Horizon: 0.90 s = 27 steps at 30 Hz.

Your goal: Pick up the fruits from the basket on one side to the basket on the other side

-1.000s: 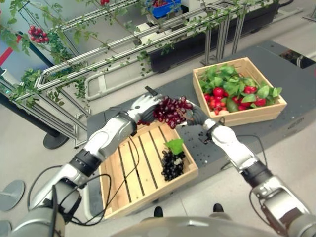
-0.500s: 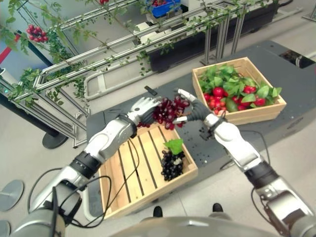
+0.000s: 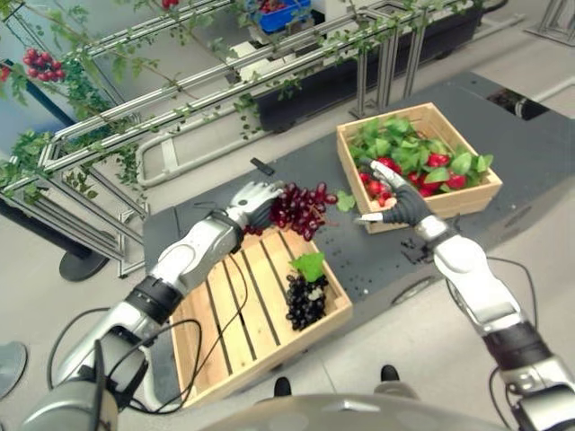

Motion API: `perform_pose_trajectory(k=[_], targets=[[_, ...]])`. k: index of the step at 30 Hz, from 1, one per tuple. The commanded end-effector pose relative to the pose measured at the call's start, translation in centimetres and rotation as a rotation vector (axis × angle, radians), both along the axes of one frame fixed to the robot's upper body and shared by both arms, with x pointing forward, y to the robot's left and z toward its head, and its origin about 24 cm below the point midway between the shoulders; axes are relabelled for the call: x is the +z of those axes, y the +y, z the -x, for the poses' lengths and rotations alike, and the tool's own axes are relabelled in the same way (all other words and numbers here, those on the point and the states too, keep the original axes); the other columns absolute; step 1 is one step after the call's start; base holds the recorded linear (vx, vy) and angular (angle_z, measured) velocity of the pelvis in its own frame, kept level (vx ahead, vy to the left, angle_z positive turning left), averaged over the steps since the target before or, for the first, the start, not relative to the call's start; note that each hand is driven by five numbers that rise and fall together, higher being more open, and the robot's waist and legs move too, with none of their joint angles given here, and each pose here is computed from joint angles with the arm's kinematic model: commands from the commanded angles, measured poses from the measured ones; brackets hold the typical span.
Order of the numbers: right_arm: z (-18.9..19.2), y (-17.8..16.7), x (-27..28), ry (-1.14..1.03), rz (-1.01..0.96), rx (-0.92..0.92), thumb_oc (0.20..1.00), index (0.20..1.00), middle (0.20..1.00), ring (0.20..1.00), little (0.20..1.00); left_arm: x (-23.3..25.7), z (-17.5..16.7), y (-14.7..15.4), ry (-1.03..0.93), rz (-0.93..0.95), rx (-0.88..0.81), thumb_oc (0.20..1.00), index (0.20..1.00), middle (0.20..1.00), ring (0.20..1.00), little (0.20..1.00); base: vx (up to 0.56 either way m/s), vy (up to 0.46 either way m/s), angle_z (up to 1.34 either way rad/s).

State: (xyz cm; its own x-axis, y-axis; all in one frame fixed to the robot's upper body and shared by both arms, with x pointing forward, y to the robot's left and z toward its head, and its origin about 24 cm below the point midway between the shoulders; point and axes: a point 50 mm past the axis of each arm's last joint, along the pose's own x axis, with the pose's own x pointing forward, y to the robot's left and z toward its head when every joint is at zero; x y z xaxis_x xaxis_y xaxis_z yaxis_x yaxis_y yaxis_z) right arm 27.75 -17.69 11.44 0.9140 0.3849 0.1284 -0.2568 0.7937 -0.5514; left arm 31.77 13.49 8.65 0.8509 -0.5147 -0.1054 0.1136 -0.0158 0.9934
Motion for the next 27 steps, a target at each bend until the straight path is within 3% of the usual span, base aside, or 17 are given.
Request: perform_pose_trajectory(k=[1,27], targets=[[0.6,1.5,2.5,-0.133,-0.078,0.077,1.0,1.0,1.0,1.0,1.0,5.0,-1.9,1.5,-0.197,0.043,0.06,0.2,0.2,0.2,0.2,0.2,0.0,0.0,0.0],[-1.7,6.7,-1.1,0.033,0.006,0.198,1.0,1.0,1.0,1.0,1.0,6.8,-1.0,-1.8,-0.247,0.15,-0.066,0.2,0.2,0.2,0.2,0.2,0.0,0.0,0.0]])
